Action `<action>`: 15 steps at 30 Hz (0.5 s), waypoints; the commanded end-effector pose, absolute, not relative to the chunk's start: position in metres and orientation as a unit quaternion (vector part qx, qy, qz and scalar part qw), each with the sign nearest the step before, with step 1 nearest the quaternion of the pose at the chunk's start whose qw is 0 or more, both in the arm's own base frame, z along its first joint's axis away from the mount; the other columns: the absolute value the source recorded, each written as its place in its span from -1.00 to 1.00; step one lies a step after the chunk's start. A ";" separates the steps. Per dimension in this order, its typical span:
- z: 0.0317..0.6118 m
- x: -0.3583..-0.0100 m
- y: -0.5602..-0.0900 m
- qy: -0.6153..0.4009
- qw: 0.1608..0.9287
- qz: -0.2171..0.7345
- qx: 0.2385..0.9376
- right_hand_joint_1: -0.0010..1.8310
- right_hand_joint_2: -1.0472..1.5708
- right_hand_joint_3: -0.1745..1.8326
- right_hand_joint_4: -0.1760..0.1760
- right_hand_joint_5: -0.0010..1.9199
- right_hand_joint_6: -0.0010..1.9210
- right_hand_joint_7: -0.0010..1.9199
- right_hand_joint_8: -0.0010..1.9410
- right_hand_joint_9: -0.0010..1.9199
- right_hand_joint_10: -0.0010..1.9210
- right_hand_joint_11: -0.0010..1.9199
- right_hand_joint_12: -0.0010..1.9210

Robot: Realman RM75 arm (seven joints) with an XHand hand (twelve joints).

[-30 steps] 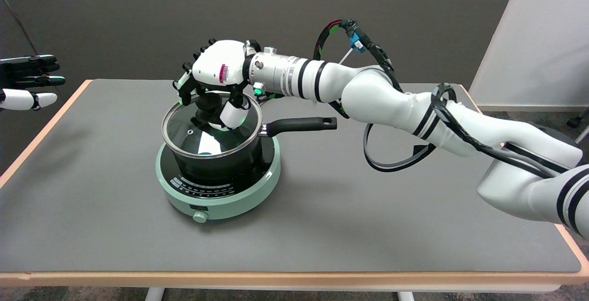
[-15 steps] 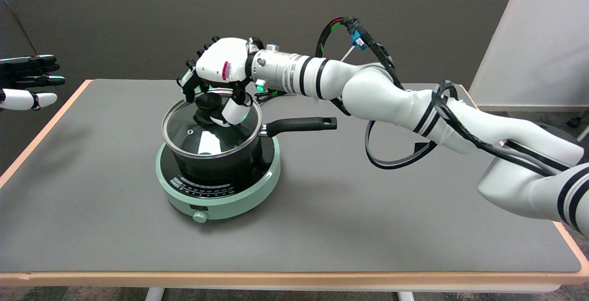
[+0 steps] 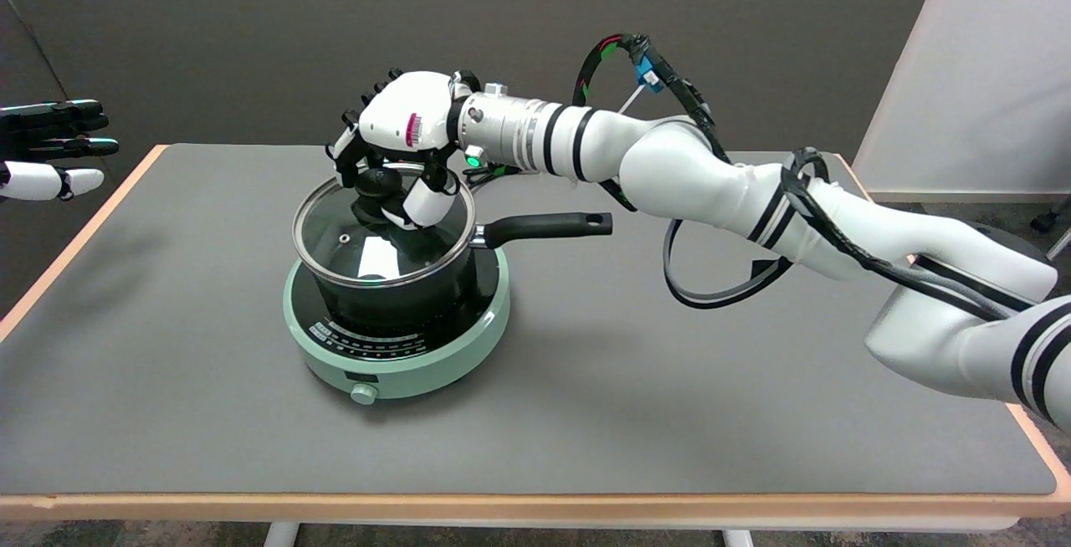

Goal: Pick up the pot lid.

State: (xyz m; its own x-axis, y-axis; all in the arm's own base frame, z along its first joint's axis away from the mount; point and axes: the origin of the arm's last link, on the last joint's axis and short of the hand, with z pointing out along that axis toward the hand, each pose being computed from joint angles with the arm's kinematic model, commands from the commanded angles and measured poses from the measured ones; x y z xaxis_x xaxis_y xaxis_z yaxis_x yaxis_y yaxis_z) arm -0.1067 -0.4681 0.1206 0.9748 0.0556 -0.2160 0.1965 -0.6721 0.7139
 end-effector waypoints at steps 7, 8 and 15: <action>0.120 -0.111 -0.468 0.067 0.401 -0.087 0.910 -0.08 0.29 0.10 1.00 -0.28 -0.31 -0.10 -0.54 -0.14 -0.27 -0.44 0.05; 0.120 -0.111 -0.468 0.067 0.401 -0.086 0.910 -0.08 0.30 0.10 1.00 -0.27 -0.26 -0.10 -0.51 -0.14 -0.27 -0.44 0.05; 0.121 -0.110 -0.467 0.069 0.402 -0.081 0.909 0.12 0.62 -0.56 0.56 -0.21 0.42 -0.02 -0.20 -0.09 -0.07 -0.39 0.12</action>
State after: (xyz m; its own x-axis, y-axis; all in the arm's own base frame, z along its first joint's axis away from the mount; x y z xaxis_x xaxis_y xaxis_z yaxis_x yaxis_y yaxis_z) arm -0.1093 -0.4683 0.1199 0.9758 0.0532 -0.2119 0.1921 -0.6708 0.7163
